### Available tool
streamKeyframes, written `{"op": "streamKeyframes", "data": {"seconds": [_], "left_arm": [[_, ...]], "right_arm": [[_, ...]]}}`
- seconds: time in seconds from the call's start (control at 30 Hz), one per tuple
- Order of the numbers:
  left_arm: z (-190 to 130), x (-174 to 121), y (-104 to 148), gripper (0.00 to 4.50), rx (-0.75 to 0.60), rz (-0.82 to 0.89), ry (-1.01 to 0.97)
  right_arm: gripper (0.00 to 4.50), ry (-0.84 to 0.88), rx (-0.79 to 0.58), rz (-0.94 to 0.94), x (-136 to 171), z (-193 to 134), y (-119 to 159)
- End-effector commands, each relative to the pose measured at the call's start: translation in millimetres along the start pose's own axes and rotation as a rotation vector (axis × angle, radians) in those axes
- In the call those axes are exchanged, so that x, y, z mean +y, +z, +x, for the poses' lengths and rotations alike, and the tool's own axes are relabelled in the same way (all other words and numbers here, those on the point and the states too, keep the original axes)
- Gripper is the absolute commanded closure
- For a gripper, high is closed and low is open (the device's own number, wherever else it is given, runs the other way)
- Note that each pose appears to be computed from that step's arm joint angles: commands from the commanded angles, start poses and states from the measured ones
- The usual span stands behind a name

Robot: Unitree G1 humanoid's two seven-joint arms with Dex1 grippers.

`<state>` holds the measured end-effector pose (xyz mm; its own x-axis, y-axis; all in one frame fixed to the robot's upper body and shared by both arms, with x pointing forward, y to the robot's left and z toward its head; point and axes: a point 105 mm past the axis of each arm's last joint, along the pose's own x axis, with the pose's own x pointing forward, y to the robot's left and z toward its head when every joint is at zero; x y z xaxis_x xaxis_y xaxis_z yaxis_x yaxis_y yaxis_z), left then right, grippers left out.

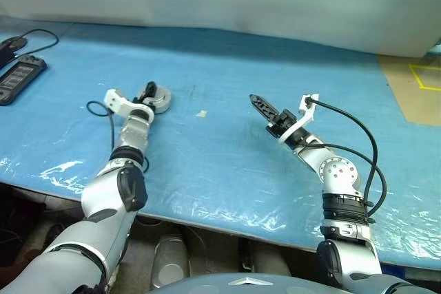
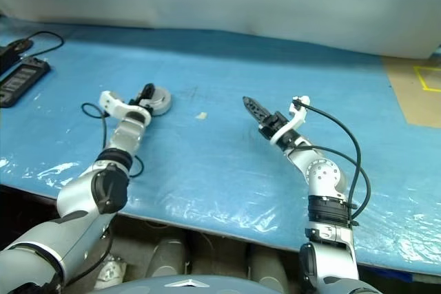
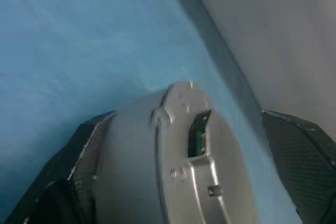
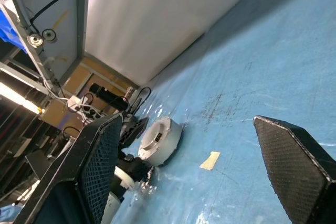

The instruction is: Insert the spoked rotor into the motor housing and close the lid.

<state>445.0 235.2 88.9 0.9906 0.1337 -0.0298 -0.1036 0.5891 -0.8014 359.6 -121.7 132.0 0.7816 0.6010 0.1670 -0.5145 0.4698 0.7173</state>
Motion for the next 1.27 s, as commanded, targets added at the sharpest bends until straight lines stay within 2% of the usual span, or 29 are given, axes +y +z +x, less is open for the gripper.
{"op": "streamKeyframes", "data": {"seconds": [0.03,0.17,0.23,0.33,0.4,0.53,0.6,0.73,0.83,0.9,1.0,1.03,1.13,1.27], "left_arm": [[-6,16,34,0.04,-0.106,0.049,0.027],[-11,17,52,0.04,-0.148,0.058,-0.028],[-13,1,57,0.04,-0.163,0.088,-0.138],[-21,-42,56,0.04,-0.173,0.209,-0.394],[-30,-69,42,0.04,-0.126,0.296,-0.558],[-58,-112,1,0.04,0.078,0.34,-0.875],[-77,-124,-25,0.04,0.2,0.403,-1.012],[-105,-127,-66,0.04,0.391,0.51,-1.183],[-116,-120,-86,0.04,0.485,0.618,-1.253],[-119,-112,-98,0.01,0.527,0.735,-1.296],[-122,-104,-106,0.01,0.557,0.815,-1.345],[-123,-103,-107,0.01,0.569,0.824,-1.36],[-125,-100,-109,0.01,0.573,0.859,-1.397],[-126,-101,-109,0.01,0.582,0.823,-1.409]], "right_arm": [[0.28,0.046,0.001,-0.024,10,8,5],[0.28,0.045,0.0,-0.04,9,13,5],[0.28,0.061,-0.028,-0.074,11,13,10],[0.28,0.063,-0.093,-0.23,10,10,24],[0.28,0.055,-0.112,-0.324,6,4,32],[0.28,0.006,-0.116,-0.453,-10,-10,48],[0.28,-0.014,-0.133,-0.518,-16,-18,59],[0.28,0.017,-0.191,-0.583,-10,-32,73],[0.28,0.054,-0.149,-0.637,-6,-39,70],[0.14,0.104,-0.04,-0.69,-2,-47,57],[0.14,0.155,0.199,-0.84,-8,-63,28],[0.14,0.159,0.237,-0.875,-11,-66,24],[0.14,0.166,0.208,-0.923,-9,-68,27],[0.14,0.183,0.225,-0.912,-12,-71,22]]}}
